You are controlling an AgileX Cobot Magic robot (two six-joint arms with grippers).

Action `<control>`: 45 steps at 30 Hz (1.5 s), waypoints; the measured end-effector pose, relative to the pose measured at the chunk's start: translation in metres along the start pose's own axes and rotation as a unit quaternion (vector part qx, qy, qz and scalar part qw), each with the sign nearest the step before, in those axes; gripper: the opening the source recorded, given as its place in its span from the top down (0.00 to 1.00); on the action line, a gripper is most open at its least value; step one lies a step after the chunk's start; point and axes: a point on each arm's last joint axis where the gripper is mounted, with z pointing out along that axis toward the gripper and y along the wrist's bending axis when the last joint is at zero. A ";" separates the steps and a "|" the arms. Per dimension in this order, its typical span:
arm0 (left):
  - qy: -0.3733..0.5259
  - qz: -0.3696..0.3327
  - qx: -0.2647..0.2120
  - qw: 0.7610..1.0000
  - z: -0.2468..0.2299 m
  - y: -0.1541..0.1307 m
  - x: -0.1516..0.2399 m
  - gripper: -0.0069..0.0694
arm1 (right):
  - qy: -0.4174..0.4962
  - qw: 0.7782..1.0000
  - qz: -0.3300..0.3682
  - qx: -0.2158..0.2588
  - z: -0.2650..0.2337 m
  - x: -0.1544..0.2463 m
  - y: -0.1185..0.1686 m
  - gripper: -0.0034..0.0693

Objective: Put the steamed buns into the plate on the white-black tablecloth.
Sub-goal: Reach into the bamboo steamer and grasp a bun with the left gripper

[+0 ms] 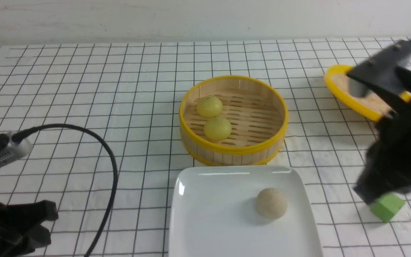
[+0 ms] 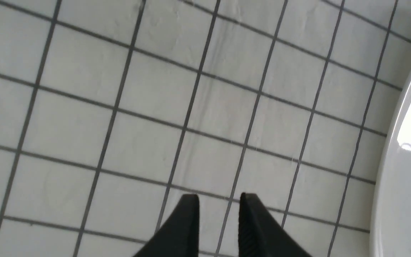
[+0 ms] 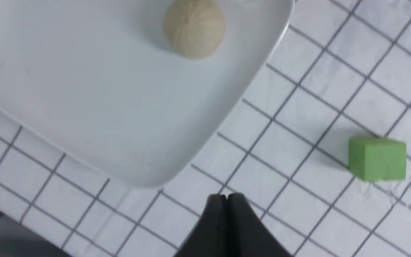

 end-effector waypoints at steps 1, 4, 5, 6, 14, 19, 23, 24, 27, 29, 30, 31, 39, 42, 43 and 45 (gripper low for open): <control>-0.001 0.002 0.000 1.000 0.001 -0.001 -0.004 0.75 | -0.013 1.000 0.000 0.000 -0.002 0.011 0.000 0.97; 0.016 0.012 0.006 1.000 0.002 -0.009 -0.020 0.88 | -0.037 0.999 -0.001 0.004 0.007 0.048 -0.003 0.97; 0.026 0.015 0.012 0.999 0.003 -0.013 -0.025 0.89 | -0.050 0.999 -0.003 0.008 0.010 0.060 -0.005 0.97; 0.041 0.015 0.031 0.999 0.004 -0.020 -0.033 0.91 | -0.069 0.998 -0.006 0.013 0.016 0.073 -0.006 0.97; 0.083 0.075 0.139 0.984 0.022 -0.087 -0.072 0.87 | -0.108 0.994 -0.013 0.022 0.028 0.098 -0.010 0.97; 0.090 0.131 0.148 0.976 0.044 -0.151 -0.087 0.71 | -0.118 0.993 -0.013 0.022 0.028 0.097 -0.009 0.97; 0.072 0.176 0.139 0.972 0.067 -0.204 -0.098 0.51 | -0.118 0.993 -0.013 0.022 0.028 0.096 -0.009 0.96; 0.067 0.189 0.136 0.970 0.080 -0.220 -0.101 0.45 | -0.118 0.993 -0.011 0.020 0.028 0.096 -0.009 0.96; 0.052 0.218 0.129 0.966 0.100 -0.245 -0.110 0.38 | -0.118 0.993 -0.013 0.022 0.028 0.096 -0.009 0.96; 0.046 0.236 0.120 0.963 0.114 -0.257 -0.115 0.36 | -0.118 0.993 -0.013 0.022 0.028 0.096 -0.009 0.96; 0.040 0.249 0.113 0.961 0.123 -0.265 -0.120 0.36 | -0.118 0.993 -0.013 0.022 0.028 0.096 -0.009 0.95; 0.043 0.260 0.101 0.959 0.134 -0.268 -0.121 0.36 | -0.118 0.993 -0.013 0.022 0.028 0.096 -0.009 0.95; 0.047 0.292 0.056 0.954 0.177 -0.270 -0.124 0.45 | -0.129 0.991 -0.010 0.018 0.027 0.095 -0.009 0.95; 0.053 0.291 0.052 0.954 0.192 -0.269 -0.121 0.52 | -0.129 0.991 -0.010 0.018 0.027 0.095 -0.009 0.94; 0.054 0.288 0.051 0.955 0.196 -0.269 -0.120 0.57 | -0.129 0.991 -0.010 0.018 0.027 0.095 -0.009 0.94; 0.057 0.261 0.048 0.962 0.201 -0.269 -0.120 0.69 | -0.129 0.991 -0.010 0.018 0.027 0.095 -0.009 0.94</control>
